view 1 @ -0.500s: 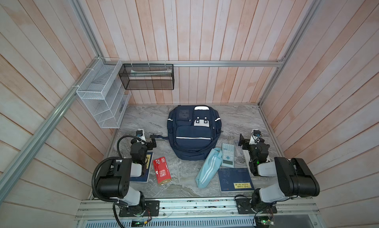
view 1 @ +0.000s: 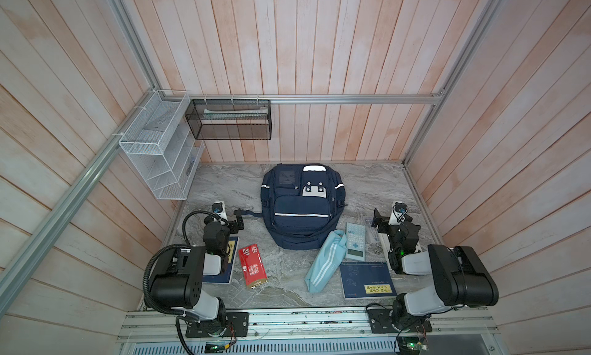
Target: Pack the student bag
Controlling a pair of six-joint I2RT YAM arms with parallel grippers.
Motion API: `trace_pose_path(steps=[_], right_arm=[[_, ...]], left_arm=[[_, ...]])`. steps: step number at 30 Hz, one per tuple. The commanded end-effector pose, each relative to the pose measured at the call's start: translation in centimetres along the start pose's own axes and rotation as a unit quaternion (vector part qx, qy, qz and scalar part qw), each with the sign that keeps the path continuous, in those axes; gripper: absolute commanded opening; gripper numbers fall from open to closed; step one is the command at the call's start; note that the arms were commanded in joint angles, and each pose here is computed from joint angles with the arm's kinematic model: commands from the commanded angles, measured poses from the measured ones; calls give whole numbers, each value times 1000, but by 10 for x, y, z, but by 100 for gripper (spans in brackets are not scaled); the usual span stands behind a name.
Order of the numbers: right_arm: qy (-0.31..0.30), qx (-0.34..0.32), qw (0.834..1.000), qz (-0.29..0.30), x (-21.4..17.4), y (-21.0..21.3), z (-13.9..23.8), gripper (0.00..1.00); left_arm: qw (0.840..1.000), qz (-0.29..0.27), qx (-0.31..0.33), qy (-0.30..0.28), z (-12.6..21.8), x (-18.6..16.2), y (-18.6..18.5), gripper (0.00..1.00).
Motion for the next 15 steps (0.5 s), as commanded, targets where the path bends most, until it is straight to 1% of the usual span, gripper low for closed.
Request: trace_pose_path(steps=[1, 15], right_arm=[[-12, -1, 1000, -7, 7, -1, -5, 98], [-12, -2, 1000, -8, 7, -2, -5, 98]], left_arm=[[1000, 4, -1, -23, -4, 11, 1, 100], [1000, 3, -1, -23, -4, 11, 0, 100]])
Point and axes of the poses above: each gripper's point midway between its finger pads, its own z axis back along the fingers, its own y axis along the line the jaws close on, x = y × z, the point moved 5 cm from there along z, back along the fingers, and after that the axes turned 3 degrees about z, right-handed, at the moved point
